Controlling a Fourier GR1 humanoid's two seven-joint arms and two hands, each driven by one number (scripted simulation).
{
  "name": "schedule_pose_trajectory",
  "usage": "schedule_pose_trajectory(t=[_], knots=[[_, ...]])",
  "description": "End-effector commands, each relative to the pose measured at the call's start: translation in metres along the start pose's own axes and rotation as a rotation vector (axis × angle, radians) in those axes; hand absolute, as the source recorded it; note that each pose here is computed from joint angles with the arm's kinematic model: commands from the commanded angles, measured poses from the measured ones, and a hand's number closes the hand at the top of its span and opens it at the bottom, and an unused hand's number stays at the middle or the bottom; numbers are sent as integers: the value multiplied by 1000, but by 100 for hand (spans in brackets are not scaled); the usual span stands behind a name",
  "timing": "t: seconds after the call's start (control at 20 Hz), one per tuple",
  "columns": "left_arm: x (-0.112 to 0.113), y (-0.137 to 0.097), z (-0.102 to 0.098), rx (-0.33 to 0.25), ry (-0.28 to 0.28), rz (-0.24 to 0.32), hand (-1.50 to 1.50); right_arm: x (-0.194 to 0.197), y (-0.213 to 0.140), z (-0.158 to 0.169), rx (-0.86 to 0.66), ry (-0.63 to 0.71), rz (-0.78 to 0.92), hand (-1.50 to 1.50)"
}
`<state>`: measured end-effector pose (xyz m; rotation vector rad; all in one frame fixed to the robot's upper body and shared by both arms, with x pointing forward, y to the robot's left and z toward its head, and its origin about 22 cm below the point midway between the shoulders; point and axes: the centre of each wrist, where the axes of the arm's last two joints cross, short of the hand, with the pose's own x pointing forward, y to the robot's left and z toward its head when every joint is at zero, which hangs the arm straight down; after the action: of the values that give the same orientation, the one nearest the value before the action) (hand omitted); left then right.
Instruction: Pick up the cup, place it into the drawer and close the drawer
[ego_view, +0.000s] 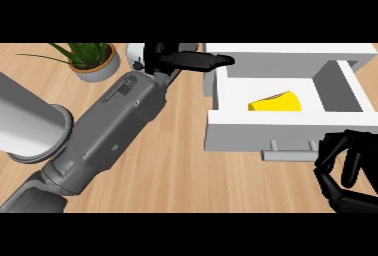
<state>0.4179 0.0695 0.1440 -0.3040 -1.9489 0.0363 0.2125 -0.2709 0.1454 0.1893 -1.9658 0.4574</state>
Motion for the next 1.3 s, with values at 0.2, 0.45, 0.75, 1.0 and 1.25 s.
schedule_pose_trajectory(t=[0.2, 0.45, 0.75, 1.0, 1.25], knots=[[10, 82, 50, 82, 32, 14, -150, 4, -1, 10, 56, 95, 182, 150], [18, 115, 94, 114, 47, 47, -150, -20, -4, -8, 34, 179, 217, 150], [26, 145, 120, 109, 73, 49, -150, -37, 16, -25, 186, 166, 467, 150], [29, 185, 157, 130, 44, 30, -150, -60, 22, -26, 254, 207, 678, 150], [36, 207, 174, 134, 51, 47, -150, -102, 41, -21, 279, 213, 733, 150]])
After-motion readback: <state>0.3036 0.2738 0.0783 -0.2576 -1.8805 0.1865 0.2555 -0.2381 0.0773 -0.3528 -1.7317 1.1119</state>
